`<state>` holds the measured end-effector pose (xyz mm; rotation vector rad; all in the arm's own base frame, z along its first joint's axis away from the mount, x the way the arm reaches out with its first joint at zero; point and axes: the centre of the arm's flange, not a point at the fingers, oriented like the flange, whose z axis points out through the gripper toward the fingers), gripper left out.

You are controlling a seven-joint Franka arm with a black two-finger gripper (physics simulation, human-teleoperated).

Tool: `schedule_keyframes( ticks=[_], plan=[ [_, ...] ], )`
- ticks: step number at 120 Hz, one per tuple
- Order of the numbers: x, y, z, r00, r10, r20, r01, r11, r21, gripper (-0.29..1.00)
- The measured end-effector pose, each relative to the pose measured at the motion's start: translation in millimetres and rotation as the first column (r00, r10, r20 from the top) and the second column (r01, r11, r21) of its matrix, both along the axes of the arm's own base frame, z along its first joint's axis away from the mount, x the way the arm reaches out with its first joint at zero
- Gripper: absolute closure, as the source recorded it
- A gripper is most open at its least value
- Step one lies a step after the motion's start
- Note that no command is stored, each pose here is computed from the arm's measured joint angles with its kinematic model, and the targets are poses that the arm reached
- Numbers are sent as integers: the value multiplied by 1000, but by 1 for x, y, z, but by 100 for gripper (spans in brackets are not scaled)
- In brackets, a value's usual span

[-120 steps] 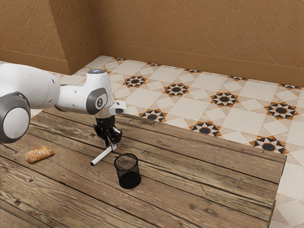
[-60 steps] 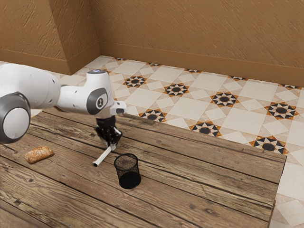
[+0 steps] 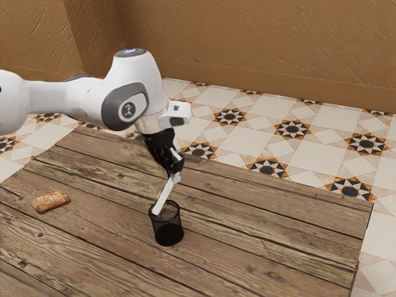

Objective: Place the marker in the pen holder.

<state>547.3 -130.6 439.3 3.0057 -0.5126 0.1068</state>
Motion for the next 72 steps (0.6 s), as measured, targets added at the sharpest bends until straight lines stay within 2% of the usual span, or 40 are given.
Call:
schedule_keyframes(
  ticks=[27, 38, 45, 53, 60, 65, 72],
  plan=[
    [-35, -93, 13, 977, -197, 87, 199, 980, -16, 79],
    [-47, -102, 10, 963, -243, 115, 247, 969, -18, 79],
    [-37, -64, 13, 972, -189, 139, 194, 981, -22, 79],
    [-12, 37, 17, 986, -17, 163, 21, 999, -24, 79],
    [-4, 108, 18, 979, 99, 178, -96, 995, -22, 79],
    [-3, 126, 19, 975, 121, 186, -119, 993, -21, 79],
    [-3, 118, 20, 976, 96, 196, -94, 995, -18, 79]
  ],
)
